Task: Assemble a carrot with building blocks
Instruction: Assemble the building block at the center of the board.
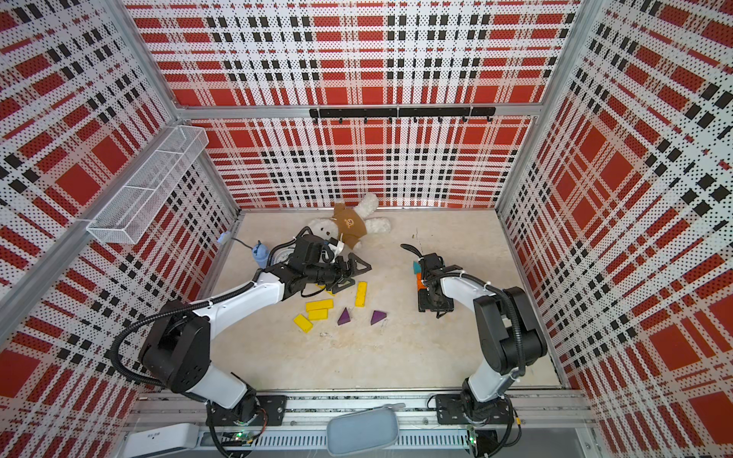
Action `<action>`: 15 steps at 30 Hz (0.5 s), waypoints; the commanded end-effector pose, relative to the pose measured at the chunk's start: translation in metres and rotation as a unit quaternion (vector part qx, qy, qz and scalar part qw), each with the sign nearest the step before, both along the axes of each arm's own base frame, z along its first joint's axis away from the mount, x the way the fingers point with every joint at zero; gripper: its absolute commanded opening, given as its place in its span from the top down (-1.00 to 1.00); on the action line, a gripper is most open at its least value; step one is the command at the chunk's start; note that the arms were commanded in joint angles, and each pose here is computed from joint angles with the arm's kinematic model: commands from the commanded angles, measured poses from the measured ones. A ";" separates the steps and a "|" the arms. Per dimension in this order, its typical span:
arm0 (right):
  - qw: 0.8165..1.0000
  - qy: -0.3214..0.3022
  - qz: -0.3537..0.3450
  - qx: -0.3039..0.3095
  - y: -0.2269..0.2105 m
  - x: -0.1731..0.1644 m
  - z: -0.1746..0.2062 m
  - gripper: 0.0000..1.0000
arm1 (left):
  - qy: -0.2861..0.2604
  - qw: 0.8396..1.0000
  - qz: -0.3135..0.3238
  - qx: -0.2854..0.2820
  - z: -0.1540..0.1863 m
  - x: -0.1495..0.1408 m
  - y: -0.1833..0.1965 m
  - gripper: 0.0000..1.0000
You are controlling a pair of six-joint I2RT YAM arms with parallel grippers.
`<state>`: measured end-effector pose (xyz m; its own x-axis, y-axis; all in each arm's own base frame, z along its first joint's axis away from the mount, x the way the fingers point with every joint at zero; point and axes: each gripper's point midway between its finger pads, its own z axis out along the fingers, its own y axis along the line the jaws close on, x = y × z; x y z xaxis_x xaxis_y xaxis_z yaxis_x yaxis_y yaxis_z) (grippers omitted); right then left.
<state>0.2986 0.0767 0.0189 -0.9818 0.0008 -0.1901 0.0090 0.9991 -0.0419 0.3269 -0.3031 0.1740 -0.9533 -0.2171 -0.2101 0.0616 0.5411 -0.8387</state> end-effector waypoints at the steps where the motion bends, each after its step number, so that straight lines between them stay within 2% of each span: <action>1: 1.000 -0.006 0.002 -0.002 0.000 0.007 0.002 -0.28 | -0.024 1.000 -0.013 -0.016 0.017 0.004 -0.009 -0.99; 15: 1.000 -0.004 0.001 -0.004 -0.002 0.006 0.002 -0.44 | -0.025 0.999 -0.016 -0.018 0.017 0.003 -0.011 -0.99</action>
<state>0.2988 0.0759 0.0187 -0.9821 0.0026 -0.1881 0.0108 0.9990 -0.0430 0.3254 -0.3045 0.1746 -0.9553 -0.2102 -0.2079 0.0649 0.5370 -0.8411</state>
